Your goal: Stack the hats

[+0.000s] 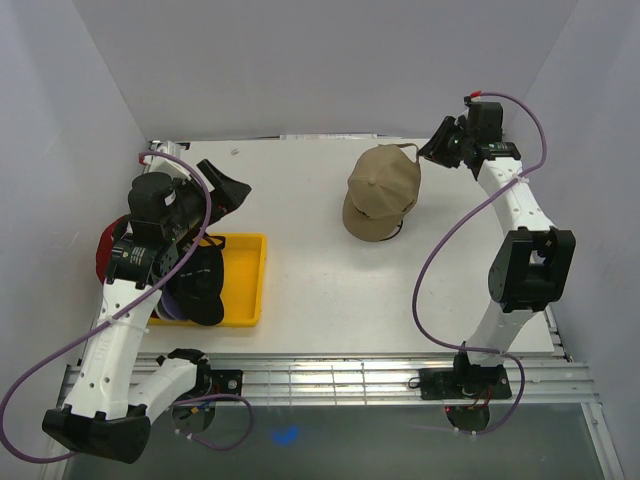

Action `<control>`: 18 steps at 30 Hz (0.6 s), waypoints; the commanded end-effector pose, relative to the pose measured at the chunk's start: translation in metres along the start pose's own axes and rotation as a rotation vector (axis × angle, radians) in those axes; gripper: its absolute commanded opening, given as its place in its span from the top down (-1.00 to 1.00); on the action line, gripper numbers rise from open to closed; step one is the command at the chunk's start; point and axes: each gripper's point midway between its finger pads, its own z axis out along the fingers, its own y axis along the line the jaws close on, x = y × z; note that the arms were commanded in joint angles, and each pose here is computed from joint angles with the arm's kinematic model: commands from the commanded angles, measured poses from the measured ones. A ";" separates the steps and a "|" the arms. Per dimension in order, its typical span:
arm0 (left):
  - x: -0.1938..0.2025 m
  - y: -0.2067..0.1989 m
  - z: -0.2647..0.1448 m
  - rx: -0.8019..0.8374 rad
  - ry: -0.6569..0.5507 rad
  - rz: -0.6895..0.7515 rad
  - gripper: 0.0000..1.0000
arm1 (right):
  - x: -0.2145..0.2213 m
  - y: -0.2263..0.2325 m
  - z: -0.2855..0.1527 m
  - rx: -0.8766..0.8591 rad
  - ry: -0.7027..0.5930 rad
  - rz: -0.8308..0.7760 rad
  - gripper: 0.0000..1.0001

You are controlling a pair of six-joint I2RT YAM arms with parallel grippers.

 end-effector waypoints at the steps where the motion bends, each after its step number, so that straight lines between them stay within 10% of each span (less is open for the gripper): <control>1: -0.002 0.000 -0.006 -0.006 -0.012 0.017 -0.89 | -0.017 0.012 -0.012 -0.008 -0.059 -0.051 0.29; 18: 0.001 0.001 -0.006 -0.005 -0.006 0.015 -0.89 | -0.021 0.022 -0.035 -0.020 -0.118 -0.073 0.23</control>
